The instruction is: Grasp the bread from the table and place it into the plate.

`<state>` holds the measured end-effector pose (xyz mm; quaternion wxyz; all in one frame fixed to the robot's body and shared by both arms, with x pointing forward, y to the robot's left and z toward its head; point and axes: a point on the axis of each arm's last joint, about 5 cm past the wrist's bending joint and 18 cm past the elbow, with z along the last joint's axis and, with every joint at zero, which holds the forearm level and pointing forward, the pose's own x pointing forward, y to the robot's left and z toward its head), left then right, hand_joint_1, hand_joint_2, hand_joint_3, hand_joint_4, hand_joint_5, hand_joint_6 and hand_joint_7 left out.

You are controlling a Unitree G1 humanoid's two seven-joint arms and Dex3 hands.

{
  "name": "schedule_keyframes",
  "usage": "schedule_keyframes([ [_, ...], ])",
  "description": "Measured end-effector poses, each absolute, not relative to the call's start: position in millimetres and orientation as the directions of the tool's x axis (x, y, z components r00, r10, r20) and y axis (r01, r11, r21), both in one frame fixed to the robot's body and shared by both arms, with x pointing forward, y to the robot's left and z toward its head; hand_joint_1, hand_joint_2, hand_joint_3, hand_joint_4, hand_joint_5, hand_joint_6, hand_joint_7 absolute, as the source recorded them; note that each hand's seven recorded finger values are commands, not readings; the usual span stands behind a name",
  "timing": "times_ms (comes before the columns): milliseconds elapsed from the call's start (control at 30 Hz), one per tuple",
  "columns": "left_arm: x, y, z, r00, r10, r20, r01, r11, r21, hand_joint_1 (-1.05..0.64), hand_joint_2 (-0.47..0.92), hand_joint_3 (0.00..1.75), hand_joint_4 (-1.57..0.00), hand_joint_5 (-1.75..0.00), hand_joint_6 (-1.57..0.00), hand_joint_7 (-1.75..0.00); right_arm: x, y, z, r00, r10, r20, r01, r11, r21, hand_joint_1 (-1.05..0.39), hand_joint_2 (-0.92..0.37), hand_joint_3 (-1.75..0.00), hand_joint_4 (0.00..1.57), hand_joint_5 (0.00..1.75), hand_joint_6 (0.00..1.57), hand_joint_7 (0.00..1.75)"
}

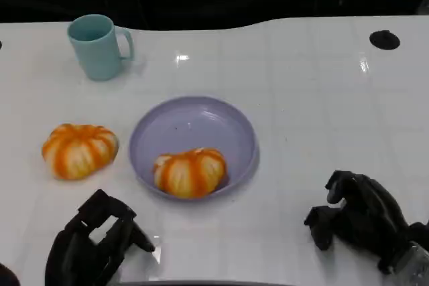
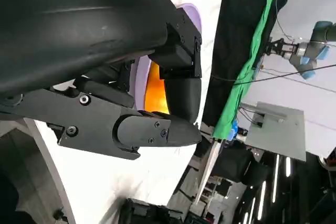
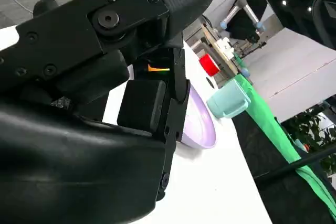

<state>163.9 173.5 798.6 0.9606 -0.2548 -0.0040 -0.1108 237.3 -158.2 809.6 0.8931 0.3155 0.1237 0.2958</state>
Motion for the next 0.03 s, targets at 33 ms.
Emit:
schedule_keyframes([
  [33,163.8,173.4,798.2,0.976,-0.211,0.062,0.214,0.845,-0.490,-0.52,0.92,0.26,-0.59,-1.75,-0.50,-1.50,237.1,-158.4,809.6,0.795,0.606,-0.033,-0.453,0.629,0.632,-1.05,-0.59,-0.02,1.57,1.00,1.57,0.88],
])
